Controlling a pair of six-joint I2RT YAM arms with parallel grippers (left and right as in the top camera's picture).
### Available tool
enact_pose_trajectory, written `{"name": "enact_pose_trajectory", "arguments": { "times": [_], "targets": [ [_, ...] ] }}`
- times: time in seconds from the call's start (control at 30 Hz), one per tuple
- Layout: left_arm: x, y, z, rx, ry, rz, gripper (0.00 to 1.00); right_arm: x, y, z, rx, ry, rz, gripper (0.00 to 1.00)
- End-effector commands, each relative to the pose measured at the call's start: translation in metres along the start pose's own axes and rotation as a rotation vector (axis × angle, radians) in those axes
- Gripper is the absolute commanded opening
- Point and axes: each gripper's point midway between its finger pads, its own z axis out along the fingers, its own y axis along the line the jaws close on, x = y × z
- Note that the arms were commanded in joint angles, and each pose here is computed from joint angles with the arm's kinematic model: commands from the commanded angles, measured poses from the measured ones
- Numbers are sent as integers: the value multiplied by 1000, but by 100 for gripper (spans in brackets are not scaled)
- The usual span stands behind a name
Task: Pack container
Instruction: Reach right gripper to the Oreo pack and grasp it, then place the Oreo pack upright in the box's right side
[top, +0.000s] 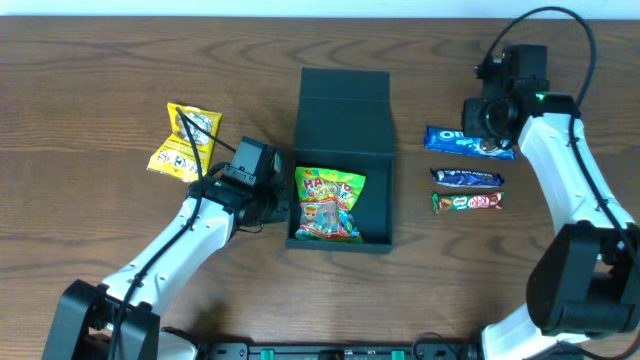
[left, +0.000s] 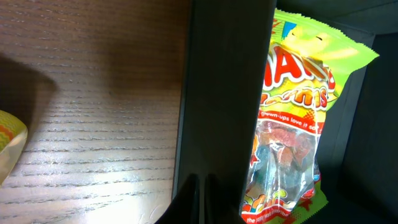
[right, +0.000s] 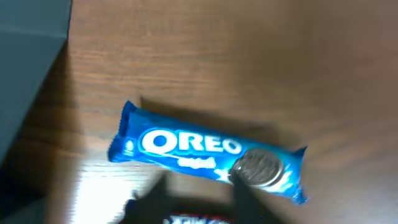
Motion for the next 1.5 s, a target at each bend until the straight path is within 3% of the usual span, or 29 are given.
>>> {"name": "enact_pose_trajectory", "arguments": {
  "times": [0.0,0.13,0.23,0.63,0.83,0.9,0.93,1.0,1.13,1.2,1.27,1.33,1.47],
  "targets": [
    [2,1,0,-1,7,-8,6,-12,-8,-4,30,-33,-237,99],
    [2,1,0,-1,7,-8,10,-8,-1,5,-18,-24,-523,99],
    [2,1,0,-1,7,-7,14,14,-1,42,-83,56,-657,99],
    [1,2,0,-4,4,-8,21,64,-10,117,-175,193,-667,94],
    [-1,1,0,-3,-7,-5,23,66,-8,125,-177,196,-652,54],
    [-1,1,0,-3,-7,-5,23,62,-5,126,-168,186,-615,27],
    [-1,1,0,-3,-7,-5,23,59,-3,126,-161,179,-591,24],
    [-1,1,0,-3,-6,-5,23,44,-1,126,-138,143,-518,2],
    [-1,1,0,-2,-6,-5,23,-33,-4,91,-78,0,-252,1],
    [-1,1,0,-2,-6,-6,23,-71,5,48,-88,-57,-119,1],
    [-1,1,0,-2,-6,-6,23,-84,38,-2,-201,-49,-60,2],
    [-1,1,0,-2,-7,-6,23,-80,67,-35,-257,-3,80,2],
    [-1,1,0,-2,-7,-6,22,-7,134,-64,-242,338,414,2]
  ]
}}
